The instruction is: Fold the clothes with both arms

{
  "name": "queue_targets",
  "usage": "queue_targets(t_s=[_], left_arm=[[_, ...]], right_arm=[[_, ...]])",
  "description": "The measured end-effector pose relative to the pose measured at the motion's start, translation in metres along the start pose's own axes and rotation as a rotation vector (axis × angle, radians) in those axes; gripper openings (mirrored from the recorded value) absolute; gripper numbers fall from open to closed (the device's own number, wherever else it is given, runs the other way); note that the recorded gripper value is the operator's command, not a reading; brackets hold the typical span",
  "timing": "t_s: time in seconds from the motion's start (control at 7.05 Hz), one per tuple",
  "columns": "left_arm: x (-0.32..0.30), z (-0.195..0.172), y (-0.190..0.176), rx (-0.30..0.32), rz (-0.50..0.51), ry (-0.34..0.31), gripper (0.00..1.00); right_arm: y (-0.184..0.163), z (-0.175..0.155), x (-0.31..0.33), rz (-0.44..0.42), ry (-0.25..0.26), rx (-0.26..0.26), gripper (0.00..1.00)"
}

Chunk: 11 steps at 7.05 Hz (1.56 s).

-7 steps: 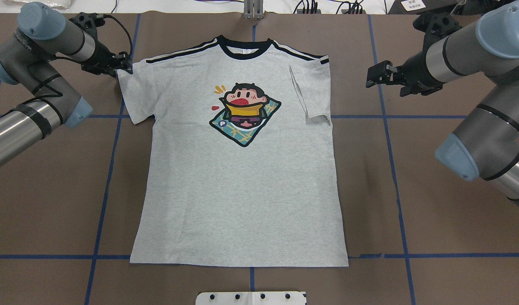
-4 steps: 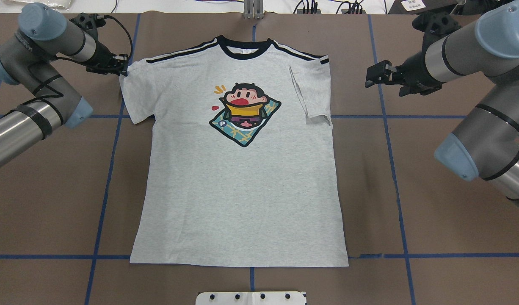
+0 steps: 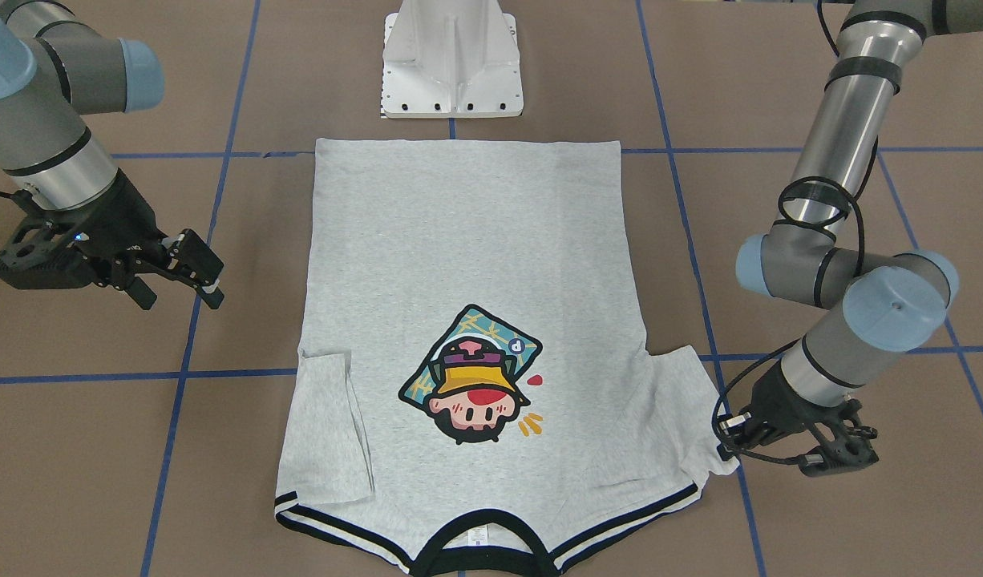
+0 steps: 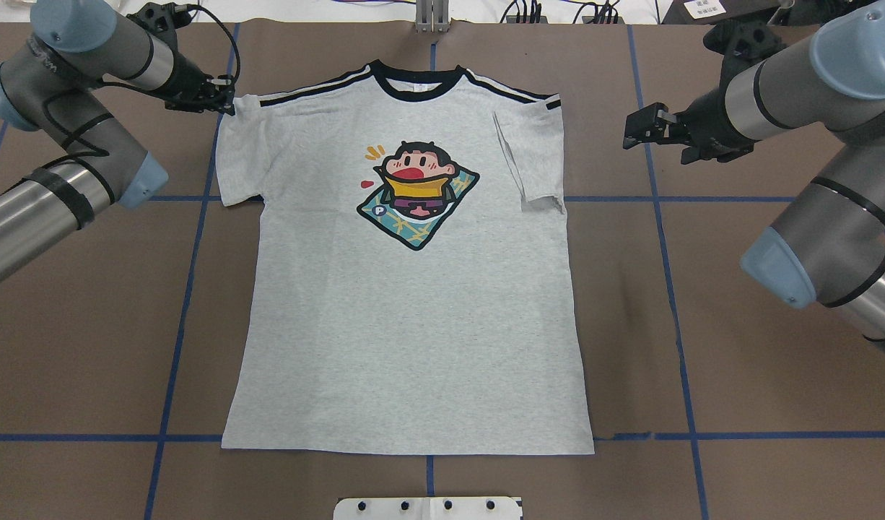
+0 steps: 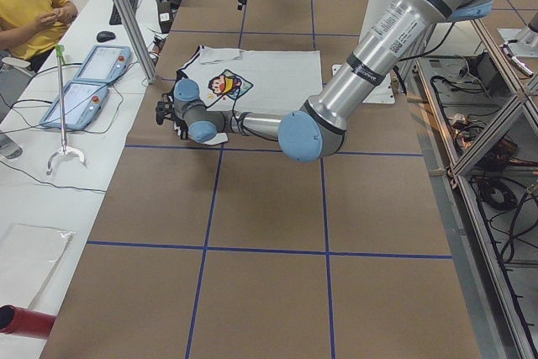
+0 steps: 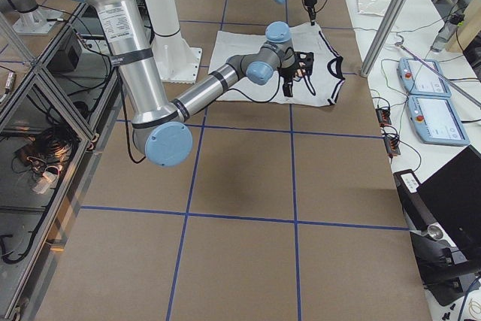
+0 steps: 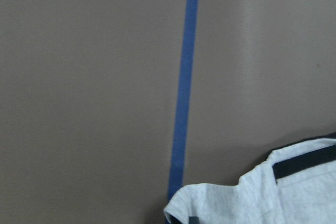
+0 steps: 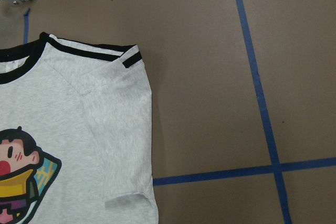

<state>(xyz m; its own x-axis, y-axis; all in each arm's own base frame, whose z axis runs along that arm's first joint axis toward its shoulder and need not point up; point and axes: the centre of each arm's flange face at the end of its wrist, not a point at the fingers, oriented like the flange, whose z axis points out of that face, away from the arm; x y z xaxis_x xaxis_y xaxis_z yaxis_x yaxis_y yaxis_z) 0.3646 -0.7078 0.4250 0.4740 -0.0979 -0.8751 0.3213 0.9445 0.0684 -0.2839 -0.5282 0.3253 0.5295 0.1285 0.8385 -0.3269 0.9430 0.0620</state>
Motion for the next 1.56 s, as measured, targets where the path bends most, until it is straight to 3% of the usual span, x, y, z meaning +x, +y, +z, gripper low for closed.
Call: queue_targets(t_s=[0.43,0.71,0.99,1.13,1.28,1.56], left_arm=[[0.094,0.002,0.041,0.029,-0.115,0.082,0.0],[0.133,0.03,0.066,0.095,-0.148,0.054,0.0],[0.143,0.051,0.059,0.168,-0.167,0.006,0.0],[0.146,0.055,0.056,0.184,-0.169,0.001,0.51],[0.148,0.056,0.055,0.195,-0.168,0.006,0.86],[0.158,0.044,0.056,0.205,-0.166,0.044,0.91]], right_arm=[[0.0,0.001,0.001,0.002,0.003,0.0,1.0],[-0.001,0.003,0.003,0.004,0.01,0.002,1.0],[-0.001,0.004,0.003,0.005,0.012,0.004,1.0],[-0.001,0.005,0.003,0.006,0.012,0.003,1.0],[-0.002,0.005,0.003,0.006,0.012,0.003,1.0],[-0.001,0.002,0.001,0.009,0.007,0.005,1.0]])
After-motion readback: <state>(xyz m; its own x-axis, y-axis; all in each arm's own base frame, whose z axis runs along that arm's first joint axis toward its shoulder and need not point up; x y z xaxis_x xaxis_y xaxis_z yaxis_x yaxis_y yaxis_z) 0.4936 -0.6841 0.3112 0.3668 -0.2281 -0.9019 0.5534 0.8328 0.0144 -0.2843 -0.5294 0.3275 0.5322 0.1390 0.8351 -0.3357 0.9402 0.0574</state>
